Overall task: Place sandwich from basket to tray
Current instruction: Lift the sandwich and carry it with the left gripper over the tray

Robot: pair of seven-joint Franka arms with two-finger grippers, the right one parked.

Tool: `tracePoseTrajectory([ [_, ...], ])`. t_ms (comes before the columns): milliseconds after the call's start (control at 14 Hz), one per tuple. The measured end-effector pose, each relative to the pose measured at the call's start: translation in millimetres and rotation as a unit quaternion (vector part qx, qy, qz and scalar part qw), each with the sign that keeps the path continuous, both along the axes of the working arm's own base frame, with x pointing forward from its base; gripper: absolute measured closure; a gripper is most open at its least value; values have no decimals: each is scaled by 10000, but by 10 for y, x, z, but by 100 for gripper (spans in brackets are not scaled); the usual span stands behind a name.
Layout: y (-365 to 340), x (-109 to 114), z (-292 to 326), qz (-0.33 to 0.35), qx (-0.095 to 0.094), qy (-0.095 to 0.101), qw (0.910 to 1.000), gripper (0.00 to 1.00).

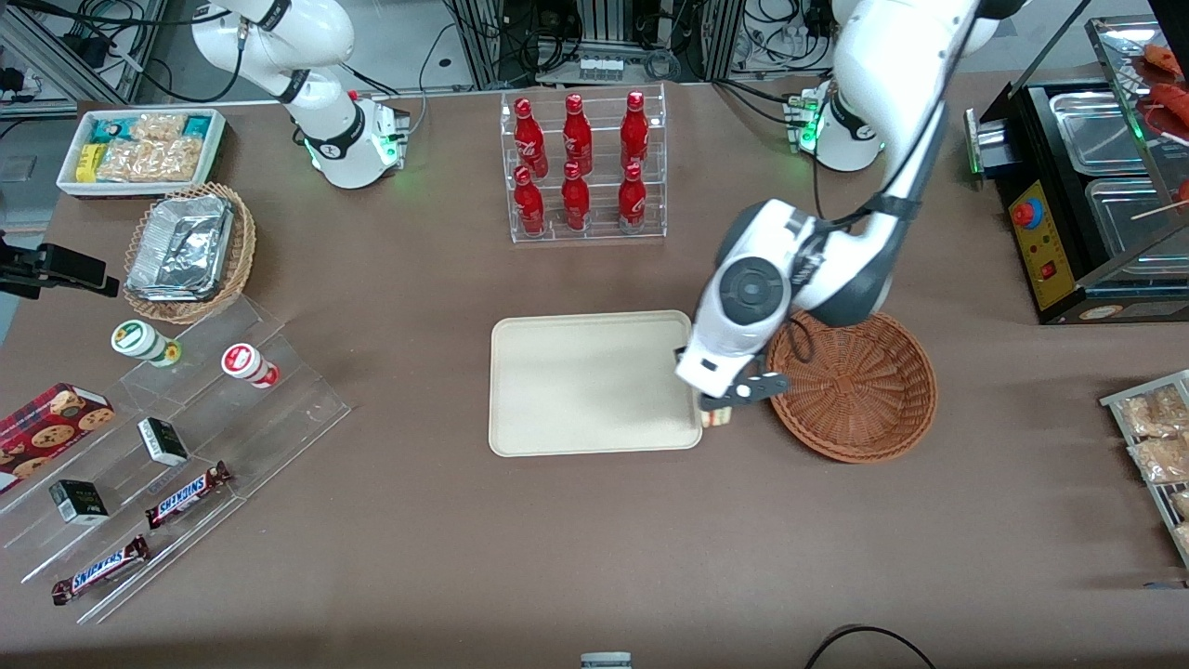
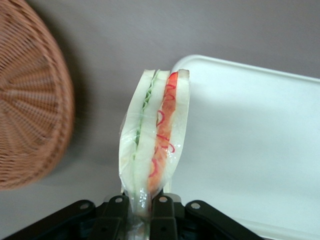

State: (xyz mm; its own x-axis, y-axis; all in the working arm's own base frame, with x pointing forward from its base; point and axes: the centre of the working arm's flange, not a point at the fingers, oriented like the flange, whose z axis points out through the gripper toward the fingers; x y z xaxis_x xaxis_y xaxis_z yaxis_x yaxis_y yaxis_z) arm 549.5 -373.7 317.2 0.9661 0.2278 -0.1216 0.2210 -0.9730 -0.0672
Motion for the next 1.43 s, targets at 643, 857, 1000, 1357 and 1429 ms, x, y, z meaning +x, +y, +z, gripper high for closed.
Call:
tracePoseTrajectory([
  [643, -1227, -164, -448, 531, -304, -353, 9975, 85],
  [857, -1432, -265, -726, 600, -418, -432, 9964, 85],
  [1000, -1483, -281, -761, 627, -425, -434, 9962, 85],
  [1357, -1515, -277, -718, 627, -454, -462, 9959, 61],
  [1429, -1517, -275, -712, 628, -456, -465, 9959, 50],
])
